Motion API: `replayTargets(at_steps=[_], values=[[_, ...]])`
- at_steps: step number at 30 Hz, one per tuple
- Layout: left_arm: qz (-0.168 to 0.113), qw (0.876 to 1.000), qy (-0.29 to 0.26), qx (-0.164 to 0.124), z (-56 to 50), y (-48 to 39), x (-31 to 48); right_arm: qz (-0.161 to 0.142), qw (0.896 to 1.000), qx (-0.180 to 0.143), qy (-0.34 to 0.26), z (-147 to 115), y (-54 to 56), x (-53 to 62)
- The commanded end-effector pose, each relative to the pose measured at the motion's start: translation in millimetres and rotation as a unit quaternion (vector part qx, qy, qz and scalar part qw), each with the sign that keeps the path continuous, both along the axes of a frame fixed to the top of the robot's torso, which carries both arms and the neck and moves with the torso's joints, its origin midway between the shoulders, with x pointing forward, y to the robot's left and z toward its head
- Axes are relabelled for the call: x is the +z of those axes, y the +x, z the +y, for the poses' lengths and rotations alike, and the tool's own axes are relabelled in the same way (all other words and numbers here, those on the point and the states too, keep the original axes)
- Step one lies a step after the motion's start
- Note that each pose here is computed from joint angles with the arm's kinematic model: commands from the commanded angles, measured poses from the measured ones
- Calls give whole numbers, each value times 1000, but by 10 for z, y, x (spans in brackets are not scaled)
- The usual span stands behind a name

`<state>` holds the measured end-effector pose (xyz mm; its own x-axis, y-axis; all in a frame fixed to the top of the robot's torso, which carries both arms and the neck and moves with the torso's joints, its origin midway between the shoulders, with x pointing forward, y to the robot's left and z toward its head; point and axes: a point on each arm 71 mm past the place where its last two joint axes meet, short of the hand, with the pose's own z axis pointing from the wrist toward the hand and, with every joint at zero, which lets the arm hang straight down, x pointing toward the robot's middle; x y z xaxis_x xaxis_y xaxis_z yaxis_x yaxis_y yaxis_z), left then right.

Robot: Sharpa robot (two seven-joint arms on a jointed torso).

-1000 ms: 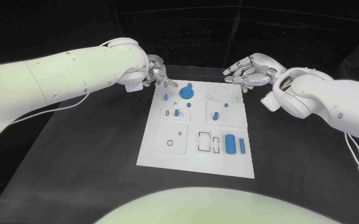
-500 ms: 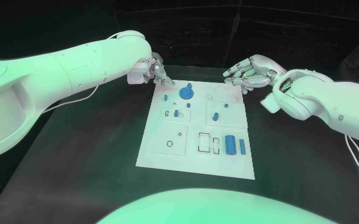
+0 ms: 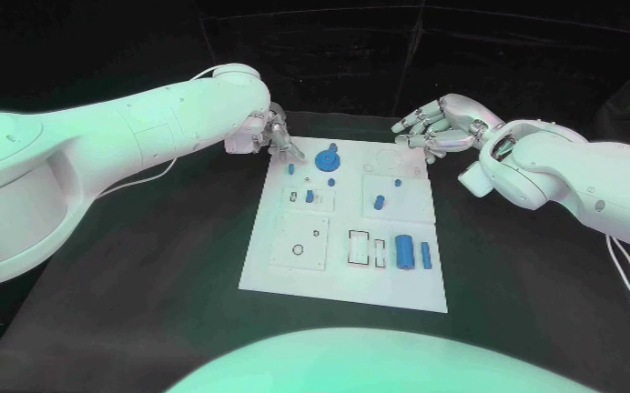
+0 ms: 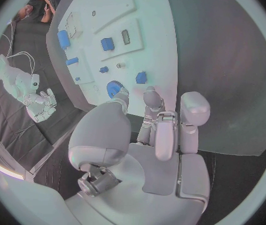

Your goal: Assemble the parts on the task board

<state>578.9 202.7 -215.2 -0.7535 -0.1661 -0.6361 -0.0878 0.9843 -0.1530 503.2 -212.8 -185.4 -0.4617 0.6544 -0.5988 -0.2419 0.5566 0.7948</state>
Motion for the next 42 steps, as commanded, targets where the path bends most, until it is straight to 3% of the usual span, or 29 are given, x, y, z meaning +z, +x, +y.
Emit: replayTargets(at_steps=[1,16,42], values=[[9,1000,4,-15,-20,-9,-18,-3,1000,6,3,20,-2,18],[18,1000,3,-19,-68,-37,-107,-4,1000,6,3,25,-2,18],[21,999,1,-24,-94,-40,-121,-4,1000,7,3,32,-1,18]])
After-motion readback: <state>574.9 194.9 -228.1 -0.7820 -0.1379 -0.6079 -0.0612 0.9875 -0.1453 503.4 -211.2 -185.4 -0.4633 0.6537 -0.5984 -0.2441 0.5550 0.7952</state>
